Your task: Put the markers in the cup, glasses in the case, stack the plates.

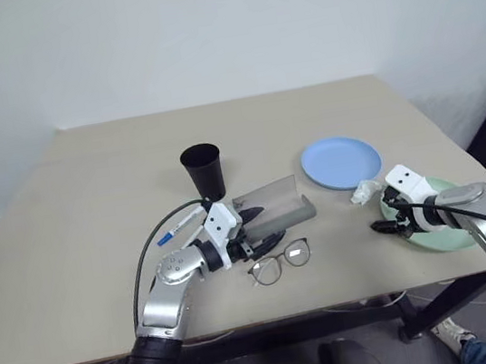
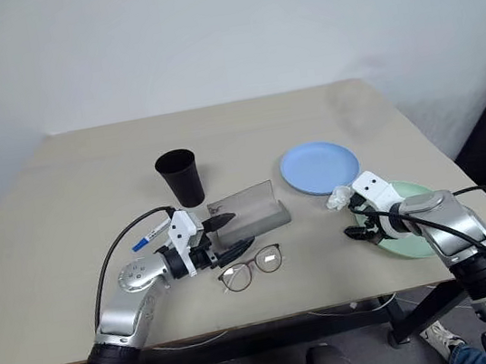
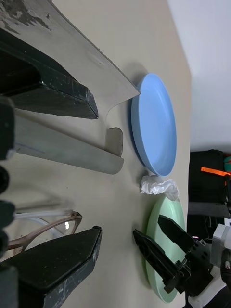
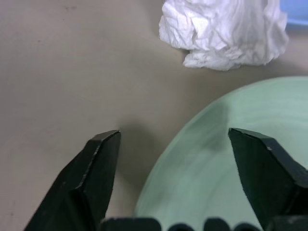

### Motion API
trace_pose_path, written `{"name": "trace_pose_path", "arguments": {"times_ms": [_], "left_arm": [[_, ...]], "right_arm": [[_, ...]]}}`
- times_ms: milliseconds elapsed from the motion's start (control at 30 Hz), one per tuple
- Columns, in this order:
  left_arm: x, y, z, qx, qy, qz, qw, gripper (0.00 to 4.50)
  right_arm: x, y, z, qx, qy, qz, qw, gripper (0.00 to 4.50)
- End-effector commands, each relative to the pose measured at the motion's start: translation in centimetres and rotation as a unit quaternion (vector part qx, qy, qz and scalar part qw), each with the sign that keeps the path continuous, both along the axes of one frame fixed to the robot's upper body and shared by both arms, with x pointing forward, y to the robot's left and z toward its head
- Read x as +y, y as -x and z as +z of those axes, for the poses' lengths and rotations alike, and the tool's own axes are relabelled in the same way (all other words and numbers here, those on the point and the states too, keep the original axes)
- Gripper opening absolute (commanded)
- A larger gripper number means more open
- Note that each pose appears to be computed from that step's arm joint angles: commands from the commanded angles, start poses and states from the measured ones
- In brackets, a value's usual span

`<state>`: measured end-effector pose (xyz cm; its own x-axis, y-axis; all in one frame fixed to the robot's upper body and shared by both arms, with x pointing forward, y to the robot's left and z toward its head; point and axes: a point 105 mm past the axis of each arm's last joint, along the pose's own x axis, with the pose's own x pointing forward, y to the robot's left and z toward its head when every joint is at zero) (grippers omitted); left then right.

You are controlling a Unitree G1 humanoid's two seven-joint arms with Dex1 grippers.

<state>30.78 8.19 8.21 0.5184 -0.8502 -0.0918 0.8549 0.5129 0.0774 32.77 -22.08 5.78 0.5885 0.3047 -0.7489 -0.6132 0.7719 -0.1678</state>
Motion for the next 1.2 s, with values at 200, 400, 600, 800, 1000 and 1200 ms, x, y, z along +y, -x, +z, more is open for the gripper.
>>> {"name": "trace_pose_path", "arguments": {"times_ms": [200, 400, 600, 800, 1000, 1200], "left_arm": [[-0.2, -0.1, 1.0, -0.024, 0.004, 0.0, 1.0, 3.81], [-0.1, -0.2, 1.0, -0.024, 0.003, 0.003, 1.0, 3.81], [-0.1, -0.3, 1.0, -0.025, 0.003, 0.003, 1.0, 3.81], [-0.1, -0.4, 1.1, -0.026, 0.003, 0.003, 1.0, 3.81], [-0.1, -0.3, 1.2, -0.027, 0.004, 0.004, 1.0, 3.81], [-0.2, -0.4, 1.3, -0.028, 0.005, 0.004, 1.0, 3.81]], "right_arm": [[-0.2, -1.0, 1.0, -0.028, 0.018, -0.002, 0.999, 3.52], [-0.3, -1.3, 1.1, -0.03, 0.011, -0.013, 0.999, 1.69], [-0.8, -1.8, 1.5, -0.038, 0.016, -0.032, 0.999, 0.02], [-2.0, -2.7, 2.0, -0.052, 0.028, -0.063, 0.996, 0.02], [-4.1, -4.9, 3.5, -0.102, 0.054, -0.108, 0.987, 0.02], [-4.3, -6.7, 4.6, -0.146, 0.062, -0.102, 0.982, 0.02]]}}
